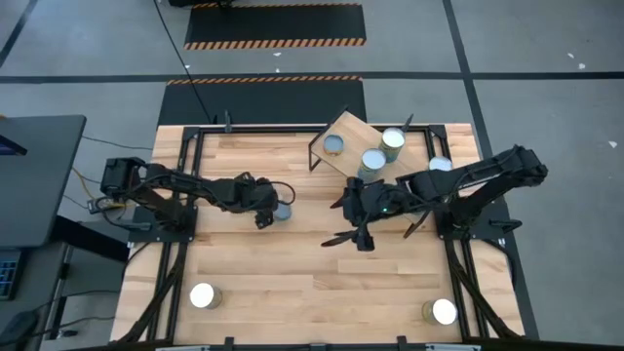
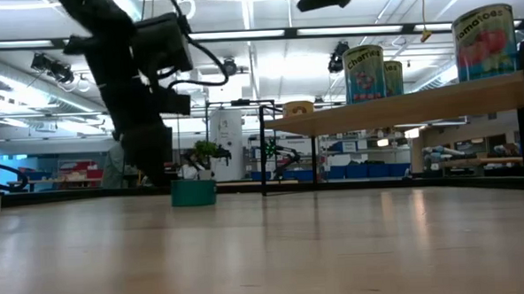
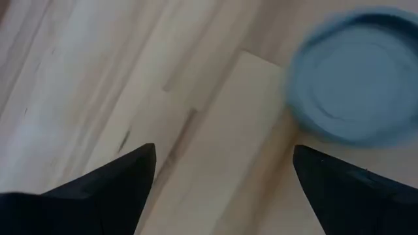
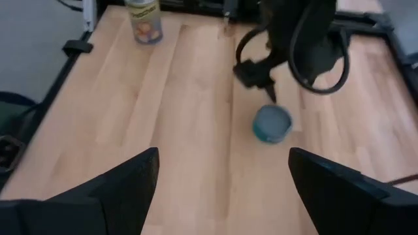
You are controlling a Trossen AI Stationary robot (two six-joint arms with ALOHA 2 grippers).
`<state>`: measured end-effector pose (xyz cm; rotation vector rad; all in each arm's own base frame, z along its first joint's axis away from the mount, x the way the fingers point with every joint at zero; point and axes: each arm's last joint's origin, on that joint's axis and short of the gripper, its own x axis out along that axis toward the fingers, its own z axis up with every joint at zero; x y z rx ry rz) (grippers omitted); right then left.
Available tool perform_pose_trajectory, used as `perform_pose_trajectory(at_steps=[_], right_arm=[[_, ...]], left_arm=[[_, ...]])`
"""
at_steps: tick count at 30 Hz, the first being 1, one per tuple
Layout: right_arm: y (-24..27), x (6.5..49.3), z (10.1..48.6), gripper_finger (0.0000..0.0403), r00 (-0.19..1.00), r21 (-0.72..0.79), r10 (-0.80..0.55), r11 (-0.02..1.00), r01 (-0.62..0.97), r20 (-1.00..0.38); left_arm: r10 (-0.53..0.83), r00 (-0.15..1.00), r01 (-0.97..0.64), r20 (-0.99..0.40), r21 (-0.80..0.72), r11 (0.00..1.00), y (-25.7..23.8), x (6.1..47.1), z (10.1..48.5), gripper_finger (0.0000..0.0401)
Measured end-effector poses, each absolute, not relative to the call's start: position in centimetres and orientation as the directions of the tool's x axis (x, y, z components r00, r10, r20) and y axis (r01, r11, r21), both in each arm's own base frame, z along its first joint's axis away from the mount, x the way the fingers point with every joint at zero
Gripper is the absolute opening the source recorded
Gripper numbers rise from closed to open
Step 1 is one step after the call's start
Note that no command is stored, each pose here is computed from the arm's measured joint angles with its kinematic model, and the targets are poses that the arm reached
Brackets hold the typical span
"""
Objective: Pick and place cans onto a shelf
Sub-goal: Put the canned tuna on the shelf
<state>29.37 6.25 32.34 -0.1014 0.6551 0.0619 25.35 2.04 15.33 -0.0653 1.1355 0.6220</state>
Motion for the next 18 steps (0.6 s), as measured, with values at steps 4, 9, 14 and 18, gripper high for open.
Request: perform_pose_trajectory(at_steps=[4, 9, 14, 18], right_arm=[[5.6, 30.3, 31.9, 0.0348, 0.8, -0.091, 0.0, 0.993, -0.068, -0.6], [4.8, 31.4, 31.0, 0.0348, 0.789, -0.093, -0.027, 0.995, -0.038, -0.614], [4.5, 32.9, 29.2, 0.0348, 0.767, -0.097, -0.042, 0.995, -0.027, -0.64], [4.2, 34.5, 27.1, 0.0348, 0.739, -0.07, -0.025, 0.997, -0.03, -0.674]], left_arm=[[0.397, 0.384, -0.515, -0.834, 0.164, 0.842, 2.1, 25.7, 14.6, 0.0368], [0.259, 0.582, -0.401, -0.771, 0.004, 0.916, 0.5, 27.5, 15.0, 0.0368], [0.203, 0.653, -0.258, -0.729, 0.037, 0.965, -1.2, 28.4, 15.6, 0.0368], [0.199, 0.639, -0.241, -0.743, 0.053, 0.969, -1.7, 28.2, 16.7, 0.0368]])
